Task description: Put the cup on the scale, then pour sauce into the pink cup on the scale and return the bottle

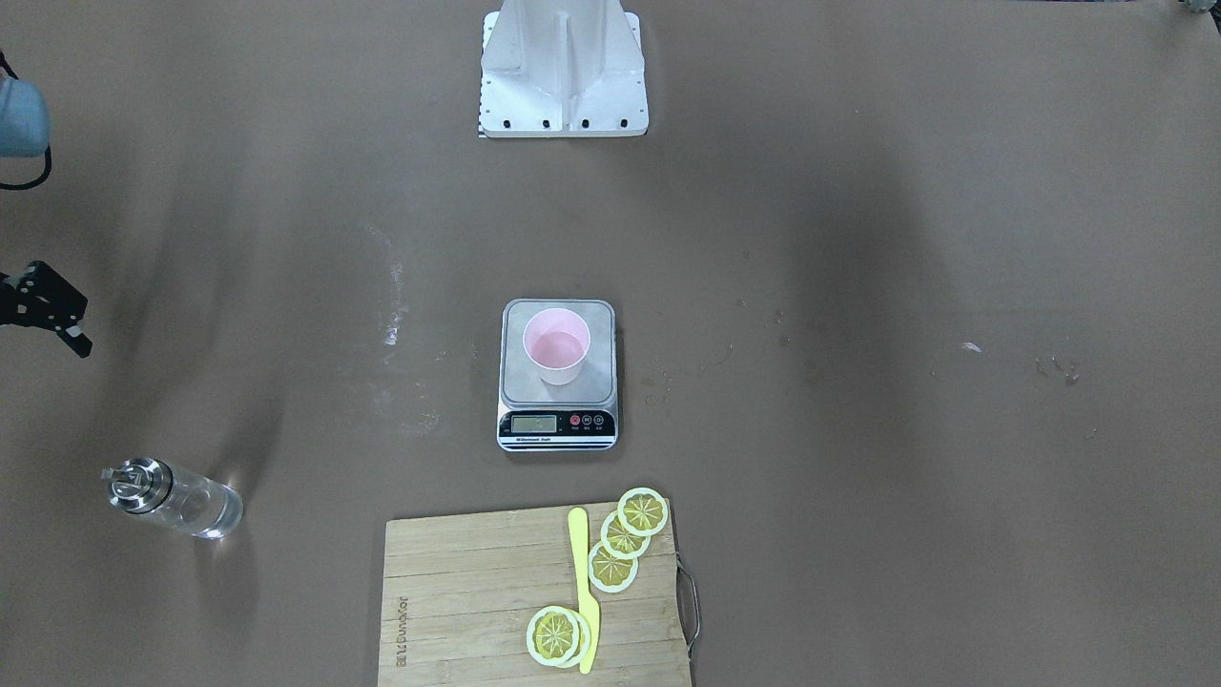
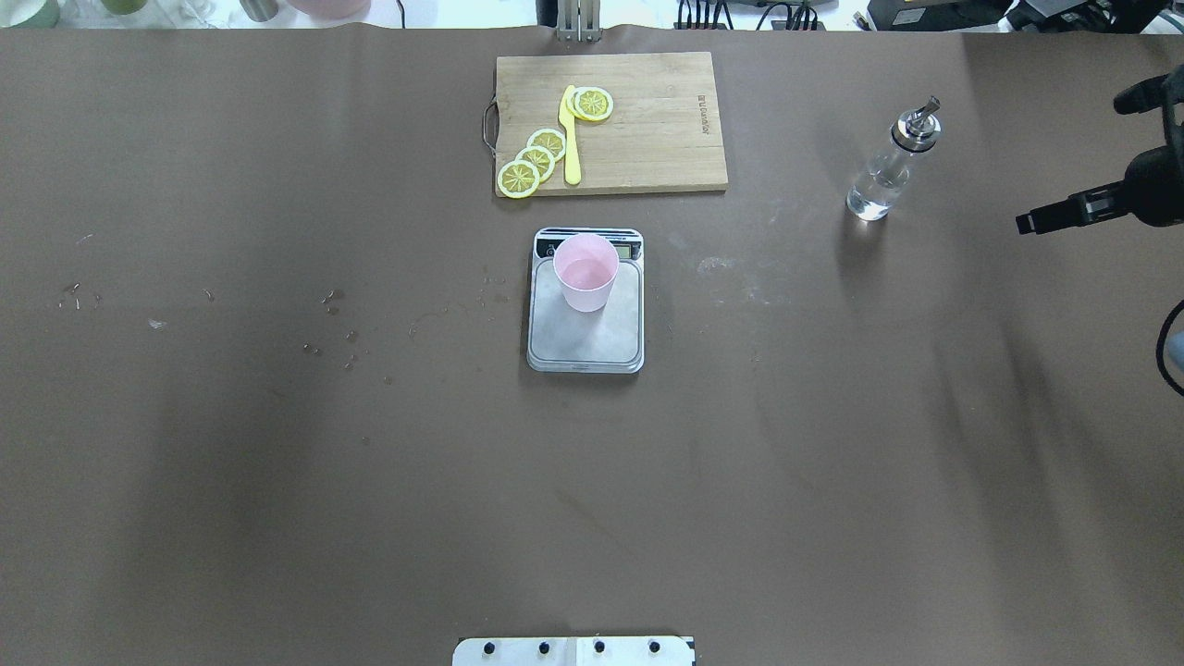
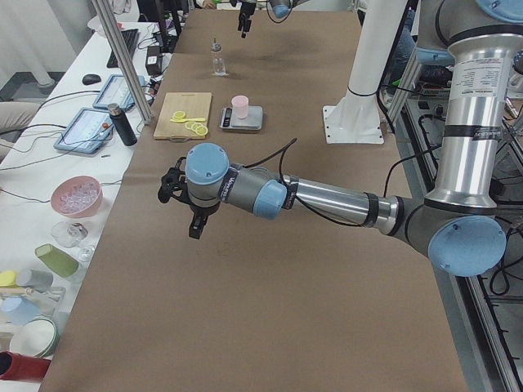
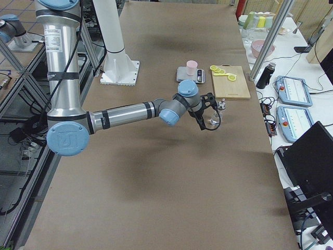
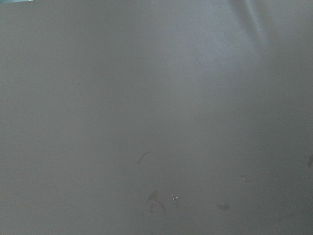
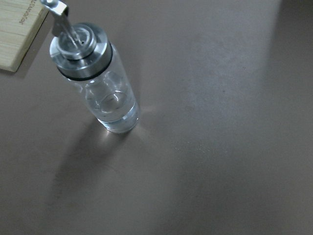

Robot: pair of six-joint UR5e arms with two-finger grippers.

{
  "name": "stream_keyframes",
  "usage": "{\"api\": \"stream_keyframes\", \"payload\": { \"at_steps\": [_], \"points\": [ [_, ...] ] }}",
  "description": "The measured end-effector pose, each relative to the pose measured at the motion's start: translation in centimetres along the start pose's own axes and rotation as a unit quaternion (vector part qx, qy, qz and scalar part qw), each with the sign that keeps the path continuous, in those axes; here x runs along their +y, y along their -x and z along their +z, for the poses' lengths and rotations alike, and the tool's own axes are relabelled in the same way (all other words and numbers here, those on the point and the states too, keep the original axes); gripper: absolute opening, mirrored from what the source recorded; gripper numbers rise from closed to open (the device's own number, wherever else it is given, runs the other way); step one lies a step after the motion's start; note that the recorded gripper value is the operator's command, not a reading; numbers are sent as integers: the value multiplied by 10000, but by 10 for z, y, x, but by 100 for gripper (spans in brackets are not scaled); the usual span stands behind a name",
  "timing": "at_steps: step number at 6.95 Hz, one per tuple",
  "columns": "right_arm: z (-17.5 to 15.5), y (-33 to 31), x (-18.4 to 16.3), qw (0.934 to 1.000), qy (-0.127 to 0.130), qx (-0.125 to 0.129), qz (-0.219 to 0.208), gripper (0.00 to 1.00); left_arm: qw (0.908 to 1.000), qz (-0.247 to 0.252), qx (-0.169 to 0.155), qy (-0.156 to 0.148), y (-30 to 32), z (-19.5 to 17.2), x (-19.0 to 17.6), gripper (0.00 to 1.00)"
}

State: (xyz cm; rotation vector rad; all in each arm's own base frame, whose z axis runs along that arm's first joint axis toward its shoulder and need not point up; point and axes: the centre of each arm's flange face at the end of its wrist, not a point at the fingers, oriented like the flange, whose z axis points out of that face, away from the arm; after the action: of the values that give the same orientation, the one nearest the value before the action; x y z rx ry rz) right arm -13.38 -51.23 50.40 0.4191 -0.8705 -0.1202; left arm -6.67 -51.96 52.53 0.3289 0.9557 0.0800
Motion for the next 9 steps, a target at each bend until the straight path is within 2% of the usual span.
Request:
{"api": "stream_keyframes", "payload": {
  "at_steps": [2,5,7,9],
  "points": [
    [-19,-61,-7,9990,234,35,390,100,9998,30,-162,-99,23,-13,-2,97],
    [-42,-137,-39,9972,540,338,379,100,9991,203,-313,-199,70,-29,-15,97],
    [-76,-173,-34,9972,537,245,462,100,9983,301,-370,-321,76,-45,-13,97],
    [-115,-203,-11,9964,508,179,660,100,9982,303,-383,-342,78,-49,-8,97]
  ]
}}
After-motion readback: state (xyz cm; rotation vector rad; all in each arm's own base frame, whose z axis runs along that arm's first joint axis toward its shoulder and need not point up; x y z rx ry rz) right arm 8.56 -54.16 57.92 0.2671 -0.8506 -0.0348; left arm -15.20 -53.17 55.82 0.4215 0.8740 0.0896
